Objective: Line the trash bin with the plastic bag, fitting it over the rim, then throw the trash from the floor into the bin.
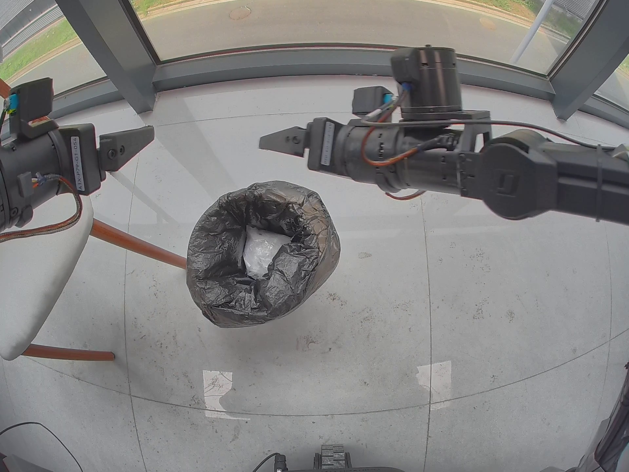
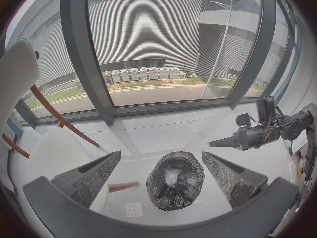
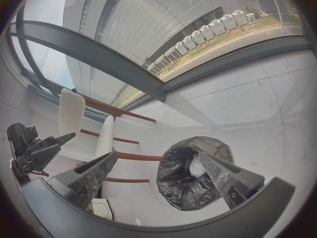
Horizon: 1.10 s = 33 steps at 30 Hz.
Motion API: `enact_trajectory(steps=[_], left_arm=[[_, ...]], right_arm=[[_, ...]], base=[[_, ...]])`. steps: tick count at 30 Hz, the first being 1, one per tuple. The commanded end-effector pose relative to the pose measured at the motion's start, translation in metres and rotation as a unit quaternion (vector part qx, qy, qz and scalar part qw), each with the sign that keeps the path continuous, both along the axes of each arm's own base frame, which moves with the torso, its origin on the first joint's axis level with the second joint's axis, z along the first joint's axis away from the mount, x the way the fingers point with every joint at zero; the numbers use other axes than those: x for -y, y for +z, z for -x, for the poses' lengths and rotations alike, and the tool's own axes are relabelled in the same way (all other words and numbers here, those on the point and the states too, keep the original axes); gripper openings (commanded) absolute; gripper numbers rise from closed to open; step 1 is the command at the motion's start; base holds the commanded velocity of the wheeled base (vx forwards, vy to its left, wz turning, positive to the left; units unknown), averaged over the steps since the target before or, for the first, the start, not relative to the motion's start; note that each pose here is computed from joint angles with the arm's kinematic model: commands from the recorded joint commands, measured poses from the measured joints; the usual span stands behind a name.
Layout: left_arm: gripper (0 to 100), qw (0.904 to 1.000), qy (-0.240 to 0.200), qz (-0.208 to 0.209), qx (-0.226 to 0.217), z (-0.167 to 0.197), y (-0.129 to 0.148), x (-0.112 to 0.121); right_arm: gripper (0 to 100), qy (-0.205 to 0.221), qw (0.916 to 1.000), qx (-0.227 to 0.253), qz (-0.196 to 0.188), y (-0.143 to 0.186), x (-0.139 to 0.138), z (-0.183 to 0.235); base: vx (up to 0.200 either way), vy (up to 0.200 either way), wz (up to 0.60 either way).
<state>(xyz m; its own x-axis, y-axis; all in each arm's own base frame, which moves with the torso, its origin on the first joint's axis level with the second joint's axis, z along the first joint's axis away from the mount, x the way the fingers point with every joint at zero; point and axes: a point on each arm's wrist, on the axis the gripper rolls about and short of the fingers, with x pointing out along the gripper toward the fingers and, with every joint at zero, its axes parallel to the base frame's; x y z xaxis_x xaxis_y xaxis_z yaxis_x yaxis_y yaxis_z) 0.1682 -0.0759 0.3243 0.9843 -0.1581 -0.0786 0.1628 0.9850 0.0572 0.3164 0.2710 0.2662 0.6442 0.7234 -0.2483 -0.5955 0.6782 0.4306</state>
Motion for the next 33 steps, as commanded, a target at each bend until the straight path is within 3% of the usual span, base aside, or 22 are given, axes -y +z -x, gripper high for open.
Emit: enact_trajectory(steps=[1, 8, 14, 18, 27, 33], left_arm=[[100, 0.9959, 0.072, 0.040, 0.035, 0.042, 0.003, -0.031], [100, 0.9872, 0.143, 0.056, 0.043, 0.081, -0.024, -0.061], [100, 0.9837, 0.167, 0.055, 0.040, 0.108, -0.054, -0.071], [100, 0.9826, 0.173, 0.055, 0.039, 0.136, -0.091, -0.078], [100, 0.9783, 0.197, 0.052, 0.038, 0.169, -0.158, -0.086], [100, 0.9762, 0.205, 0.055, 0.047, 0.182, -0.196, -0.089]], right_arm=[[100, -0.076, 0.9970, 0.013, -0.010, 0.037, 0.110, 0.062], [100, -0.170, 0.9852, 0.023, 0.003, 0.029, 0.175, 0.123], [100, -0.220, 0.9747, 0.033, 0.019, 0.012, 0.214, 0.163], [100, -0.274, 0.9597, 0.051, 0.039, -0.012, 0.244, 0.204], [100, -0.364, 0.9286, 0.060, 0.043, -0.063, 0.268, 0.264], [100, -0.361, 0.9258, 0.086, 0.070, -0.107, 0.270, 0.296]], base=[[0.000, 0.000, 0.00], [0.000, 0.000, 0.00], [0.000, 0.000, 0.00], [0.000, 0.000, 0.00], [0.000, 0.000, 0.00], [0.000, 0.000, 0.00]])
